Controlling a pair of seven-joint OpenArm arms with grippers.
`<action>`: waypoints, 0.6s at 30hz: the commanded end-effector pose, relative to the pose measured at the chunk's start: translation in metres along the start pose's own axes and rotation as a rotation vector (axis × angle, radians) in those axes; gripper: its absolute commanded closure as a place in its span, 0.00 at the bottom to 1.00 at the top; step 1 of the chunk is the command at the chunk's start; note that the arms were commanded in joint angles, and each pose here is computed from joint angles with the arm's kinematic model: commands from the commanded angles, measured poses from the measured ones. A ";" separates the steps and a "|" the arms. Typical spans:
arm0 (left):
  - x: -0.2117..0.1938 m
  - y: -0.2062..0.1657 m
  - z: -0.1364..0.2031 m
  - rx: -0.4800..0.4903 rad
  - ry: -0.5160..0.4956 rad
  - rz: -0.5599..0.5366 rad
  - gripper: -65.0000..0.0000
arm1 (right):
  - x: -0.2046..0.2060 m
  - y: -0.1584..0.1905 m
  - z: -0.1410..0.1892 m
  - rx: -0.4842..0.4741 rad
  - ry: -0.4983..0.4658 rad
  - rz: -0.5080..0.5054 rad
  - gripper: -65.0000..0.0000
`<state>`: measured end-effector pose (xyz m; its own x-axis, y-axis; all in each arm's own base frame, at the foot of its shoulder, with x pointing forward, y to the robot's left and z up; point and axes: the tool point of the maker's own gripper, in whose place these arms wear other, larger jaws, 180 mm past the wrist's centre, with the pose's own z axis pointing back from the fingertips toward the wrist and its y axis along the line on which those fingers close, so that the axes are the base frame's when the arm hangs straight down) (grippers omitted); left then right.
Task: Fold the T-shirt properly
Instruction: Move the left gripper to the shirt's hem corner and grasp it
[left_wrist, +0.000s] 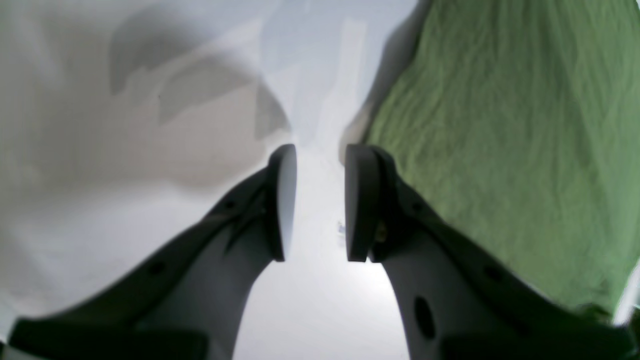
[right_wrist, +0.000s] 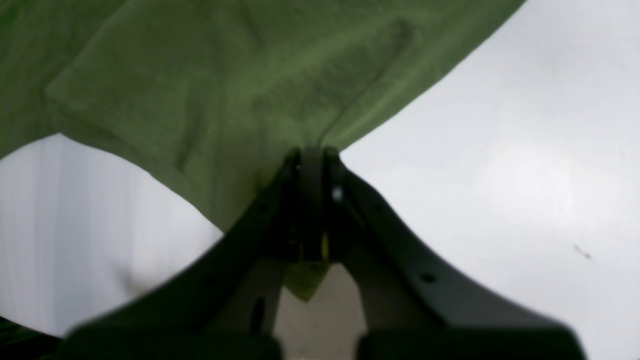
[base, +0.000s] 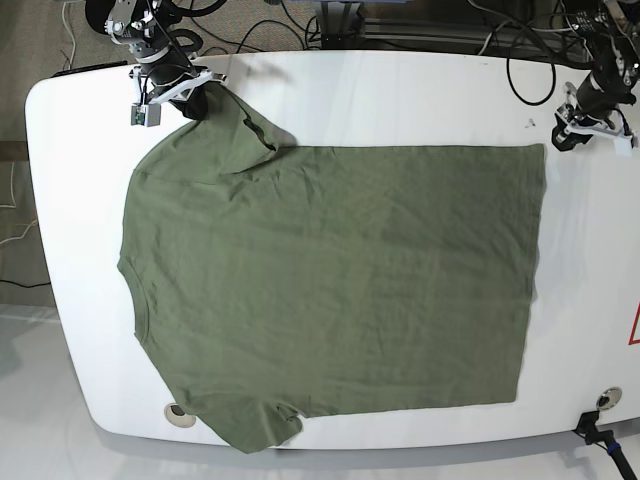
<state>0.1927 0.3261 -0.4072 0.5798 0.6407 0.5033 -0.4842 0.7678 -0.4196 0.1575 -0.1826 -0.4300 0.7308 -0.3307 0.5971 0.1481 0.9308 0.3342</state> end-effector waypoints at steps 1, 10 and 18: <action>0.016 -0.009 -0.002 -0.014 -0.045 -0.026 0.77 | -0.006 -0.005 0.003 -0.020 0.033 0.014 1.00; 0.016 -0.033 -0.023 -0.048 -0.027 -0.071 0.77 | -0.006 -0.006 0.002 -0.020 0.030 0.012 1.00; -0.004 -0.034 -0.030 -0.046 0.035 -0.074 0.78 | -0.012 -0.007 0.001 -0.024 0.044 0.012 1.00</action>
<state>0.2280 0.2956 -0.4181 0.6252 0.5907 0.5101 -0.4108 0.8048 -0.4284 0.1588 -0.1833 -0.4311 0.7279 -0.3298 0.6012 0.1447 0.9309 0.3355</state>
